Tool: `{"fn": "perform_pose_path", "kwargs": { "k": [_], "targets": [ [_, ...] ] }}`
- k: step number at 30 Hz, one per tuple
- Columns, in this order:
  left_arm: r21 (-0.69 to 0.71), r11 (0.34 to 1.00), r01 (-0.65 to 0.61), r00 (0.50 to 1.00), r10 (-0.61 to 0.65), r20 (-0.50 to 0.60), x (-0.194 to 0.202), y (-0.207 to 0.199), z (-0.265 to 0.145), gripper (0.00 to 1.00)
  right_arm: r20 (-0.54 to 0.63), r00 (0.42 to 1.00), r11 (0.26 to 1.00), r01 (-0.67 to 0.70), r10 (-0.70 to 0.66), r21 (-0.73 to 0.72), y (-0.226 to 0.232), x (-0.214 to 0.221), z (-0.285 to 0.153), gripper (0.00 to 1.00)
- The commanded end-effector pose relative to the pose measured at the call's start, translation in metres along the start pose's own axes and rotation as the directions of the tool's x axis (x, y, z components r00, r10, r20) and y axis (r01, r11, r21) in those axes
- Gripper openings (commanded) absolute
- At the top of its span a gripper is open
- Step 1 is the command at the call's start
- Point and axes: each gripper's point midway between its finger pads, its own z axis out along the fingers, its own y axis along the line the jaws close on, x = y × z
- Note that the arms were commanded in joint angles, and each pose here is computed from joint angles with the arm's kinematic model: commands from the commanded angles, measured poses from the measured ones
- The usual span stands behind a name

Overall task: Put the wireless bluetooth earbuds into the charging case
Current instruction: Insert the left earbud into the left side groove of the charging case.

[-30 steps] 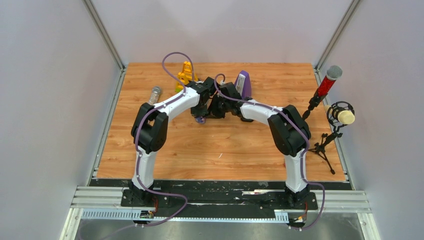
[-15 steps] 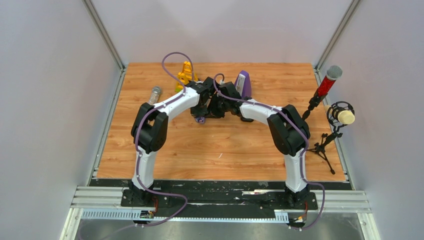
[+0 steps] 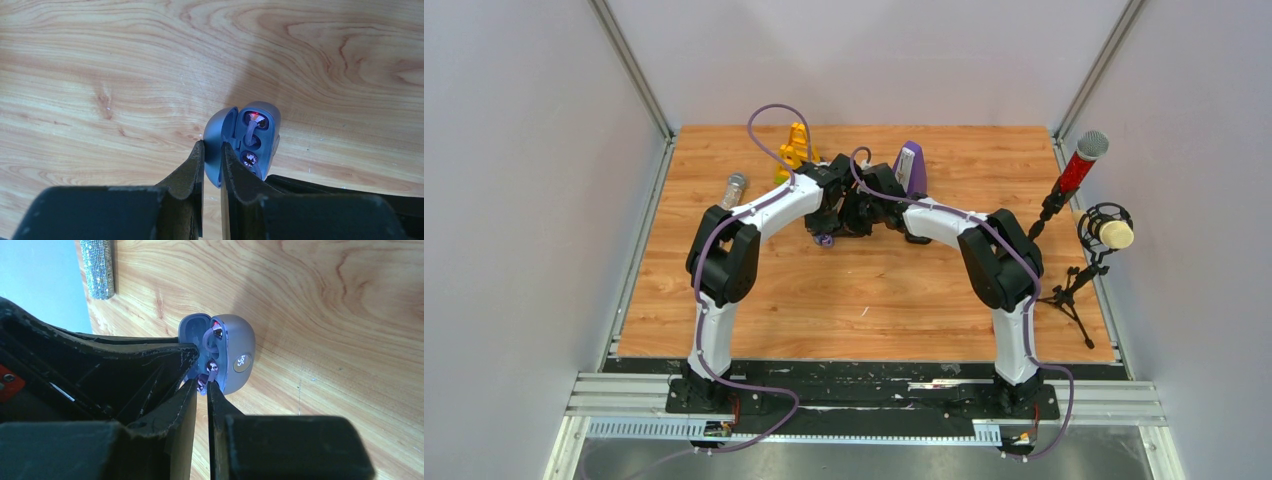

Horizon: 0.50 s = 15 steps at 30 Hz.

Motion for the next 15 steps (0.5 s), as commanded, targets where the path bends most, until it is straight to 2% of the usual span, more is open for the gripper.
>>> {"fn": "perform_pose_path", "kwargs": {
  "k": [1,15],
  "targets": [
    [0.02,1.0,0.004,0.998,-0.006,0.064,-0.016,-0.012,-0.013,0.0,-0.015,1.0,1.0,-0.003,0.003,-0.023,0.009,0.0,0.007,0.16],
    [0.023,1.0,-0.003,0.998,0.002,0.066,-0.015,-0.014,-0.015,0.0,-0.008,1.0,1.0,-0.005,0.005,0.008,0.011,-0.002,-0.004,0.16]
  ]
}}
